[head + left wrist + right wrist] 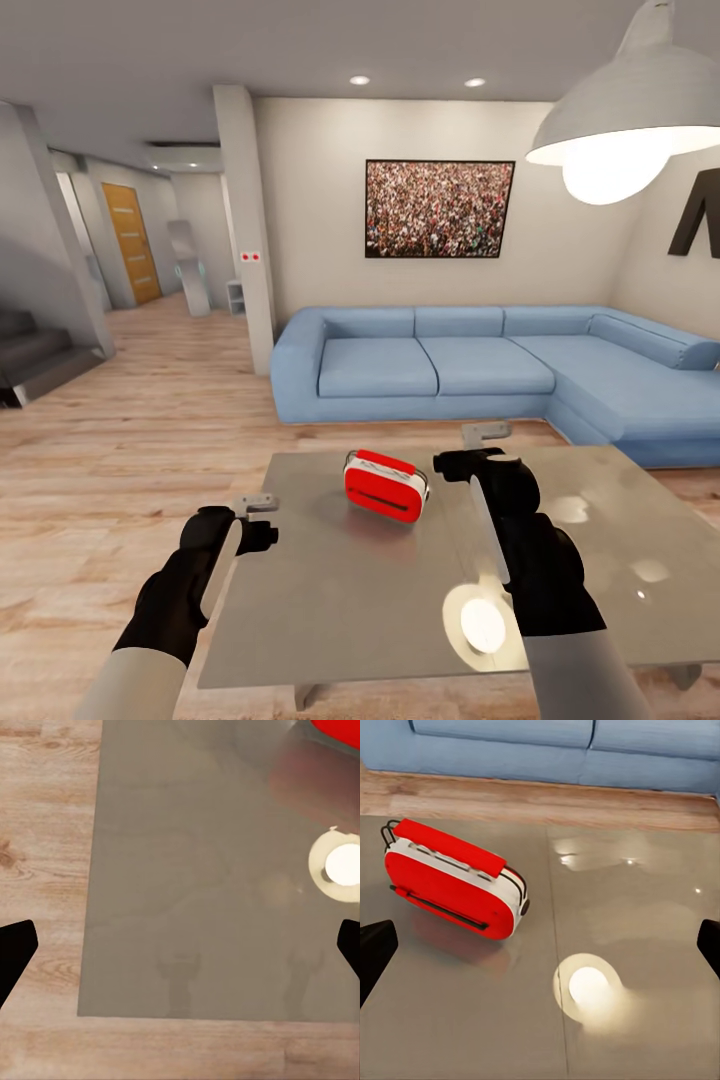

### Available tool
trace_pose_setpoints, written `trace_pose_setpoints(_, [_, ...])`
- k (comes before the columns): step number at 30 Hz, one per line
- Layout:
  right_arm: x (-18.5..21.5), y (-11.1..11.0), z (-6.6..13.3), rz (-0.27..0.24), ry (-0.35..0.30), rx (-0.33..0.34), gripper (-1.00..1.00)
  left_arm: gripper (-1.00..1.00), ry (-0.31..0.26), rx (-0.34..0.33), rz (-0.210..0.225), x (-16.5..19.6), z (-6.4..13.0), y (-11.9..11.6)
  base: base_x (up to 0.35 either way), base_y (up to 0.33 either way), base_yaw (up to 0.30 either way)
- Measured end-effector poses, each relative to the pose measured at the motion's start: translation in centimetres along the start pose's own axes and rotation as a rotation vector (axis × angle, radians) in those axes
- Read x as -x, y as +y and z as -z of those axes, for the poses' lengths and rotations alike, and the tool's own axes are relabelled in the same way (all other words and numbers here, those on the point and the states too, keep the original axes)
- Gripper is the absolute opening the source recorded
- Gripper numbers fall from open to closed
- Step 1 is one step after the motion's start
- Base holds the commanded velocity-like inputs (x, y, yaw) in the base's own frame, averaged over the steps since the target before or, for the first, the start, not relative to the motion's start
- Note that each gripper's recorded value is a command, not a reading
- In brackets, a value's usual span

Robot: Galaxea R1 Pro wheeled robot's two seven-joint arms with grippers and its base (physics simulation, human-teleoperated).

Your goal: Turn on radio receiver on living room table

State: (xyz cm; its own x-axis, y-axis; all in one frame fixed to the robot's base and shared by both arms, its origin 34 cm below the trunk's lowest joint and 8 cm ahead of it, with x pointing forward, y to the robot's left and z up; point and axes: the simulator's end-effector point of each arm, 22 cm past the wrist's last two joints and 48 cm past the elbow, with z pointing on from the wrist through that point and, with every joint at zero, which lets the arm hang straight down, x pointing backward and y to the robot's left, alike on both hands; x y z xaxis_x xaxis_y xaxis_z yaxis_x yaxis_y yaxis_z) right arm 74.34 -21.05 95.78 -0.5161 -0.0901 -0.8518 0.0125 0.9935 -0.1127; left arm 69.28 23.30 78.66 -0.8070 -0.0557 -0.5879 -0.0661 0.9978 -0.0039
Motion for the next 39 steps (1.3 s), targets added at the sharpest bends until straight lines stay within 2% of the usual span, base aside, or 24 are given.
trace_pose_setpoints(27, [-0.63,0.13,-0.6,0.002,0.014,0.001,1.0,1.0,0.012,0.001,-0.001,-0.48,-0.61,0.02,0.003,0.0,0.0])
trace_pose_setpoints(39, [-0.61,0.17,-0.6,0.003,0.013,0.001,1.0,1.0,0.011,-0.001,-0.002,-0.45,-0.61,-0.06,0.252,0.0,0.0])
